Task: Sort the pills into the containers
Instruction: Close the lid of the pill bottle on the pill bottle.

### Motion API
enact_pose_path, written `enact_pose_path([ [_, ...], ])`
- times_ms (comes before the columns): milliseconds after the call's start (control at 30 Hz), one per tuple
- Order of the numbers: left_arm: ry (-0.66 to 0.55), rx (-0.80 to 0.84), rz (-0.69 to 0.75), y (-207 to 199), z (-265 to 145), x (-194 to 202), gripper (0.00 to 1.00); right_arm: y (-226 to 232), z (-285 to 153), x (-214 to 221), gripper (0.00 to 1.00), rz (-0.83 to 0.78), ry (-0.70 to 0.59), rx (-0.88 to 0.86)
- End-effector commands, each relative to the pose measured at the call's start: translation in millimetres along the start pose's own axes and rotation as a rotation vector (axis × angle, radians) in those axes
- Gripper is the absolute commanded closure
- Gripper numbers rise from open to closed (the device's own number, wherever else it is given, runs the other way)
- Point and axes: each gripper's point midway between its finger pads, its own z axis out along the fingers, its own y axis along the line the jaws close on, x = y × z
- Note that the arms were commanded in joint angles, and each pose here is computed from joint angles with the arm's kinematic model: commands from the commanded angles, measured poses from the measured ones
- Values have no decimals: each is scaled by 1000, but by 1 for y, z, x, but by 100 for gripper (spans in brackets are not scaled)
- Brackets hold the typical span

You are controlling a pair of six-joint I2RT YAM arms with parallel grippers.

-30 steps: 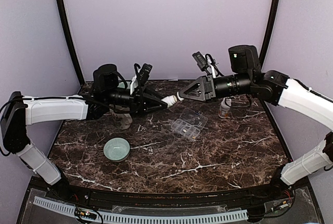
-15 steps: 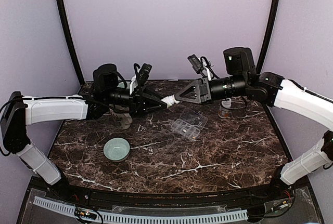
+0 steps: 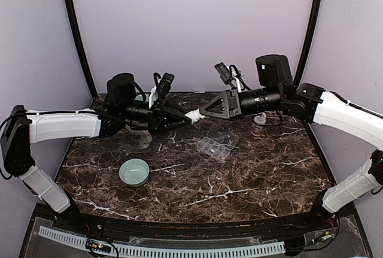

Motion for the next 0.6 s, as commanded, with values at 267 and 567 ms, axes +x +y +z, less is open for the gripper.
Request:
enact_pose_path([
  [267,-19,35,38,-9,-2,-16,100,-2,10,-2,90,-18,-12,-18],
  [567,-26,36,46,-10,-2,-19,100,-7,13,3,90,-8,5,-11],
])
